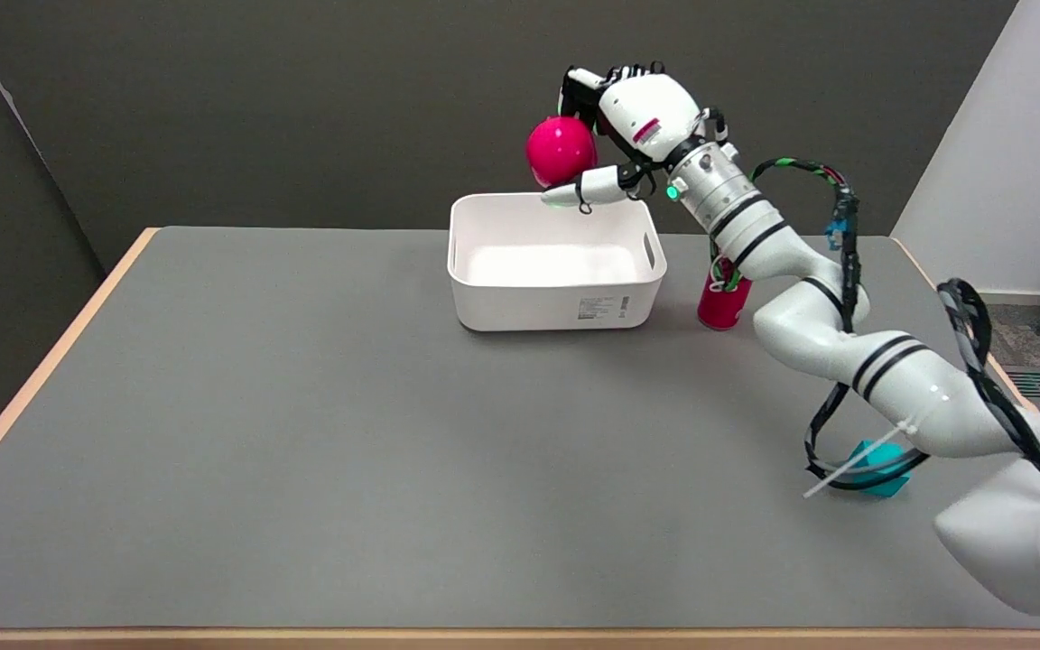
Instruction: Place the pomegranate into the white box.
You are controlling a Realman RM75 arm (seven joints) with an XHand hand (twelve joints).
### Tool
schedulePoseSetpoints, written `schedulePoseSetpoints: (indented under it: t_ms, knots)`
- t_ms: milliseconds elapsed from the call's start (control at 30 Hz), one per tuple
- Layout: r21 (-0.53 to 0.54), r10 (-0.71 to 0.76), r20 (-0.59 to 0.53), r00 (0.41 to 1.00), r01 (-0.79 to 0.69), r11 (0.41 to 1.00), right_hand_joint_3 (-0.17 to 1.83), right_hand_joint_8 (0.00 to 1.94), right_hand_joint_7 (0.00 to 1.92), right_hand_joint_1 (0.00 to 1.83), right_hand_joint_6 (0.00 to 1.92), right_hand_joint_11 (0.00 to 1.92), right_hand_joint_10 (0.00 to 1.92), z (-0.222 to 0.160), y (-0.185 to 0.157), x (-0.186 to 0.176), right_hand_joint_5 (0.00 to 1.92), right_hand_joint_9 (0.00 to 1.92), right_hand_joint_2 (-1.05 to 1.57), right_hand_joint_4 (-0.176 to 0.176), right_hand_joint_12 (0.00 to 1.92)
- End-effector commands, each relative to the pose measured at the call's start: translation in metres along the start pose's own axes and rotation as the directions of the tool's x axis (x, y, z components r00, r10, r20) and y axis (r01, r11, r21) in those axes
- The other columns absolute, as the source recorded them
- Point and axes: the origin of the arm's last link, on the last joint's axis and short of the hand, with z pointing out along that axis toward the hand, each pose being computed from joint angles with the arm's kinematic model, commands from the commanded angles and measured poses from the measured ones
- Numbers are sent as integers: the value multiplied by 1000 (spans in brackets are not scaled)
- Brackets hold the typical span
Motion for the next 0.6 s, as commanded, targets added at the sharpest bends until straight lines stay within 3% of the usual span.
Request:
schedulePoseSetpoints:
  t_ms: [33, 600]
  knots:
    - [-98, 18, 194, 981, 1, 995, 311, 1242, 855, 1165, 1613, 516, 1291, 7, 19, -55, 630, 769, 1103, -56, 1569]
    - [-125, 49, 254, 966, -17, 992, 318, 1241, 857, 1165, 1608, 511, 1293, -4, 17, -76, 634, 768, 1098, -55, 1567]
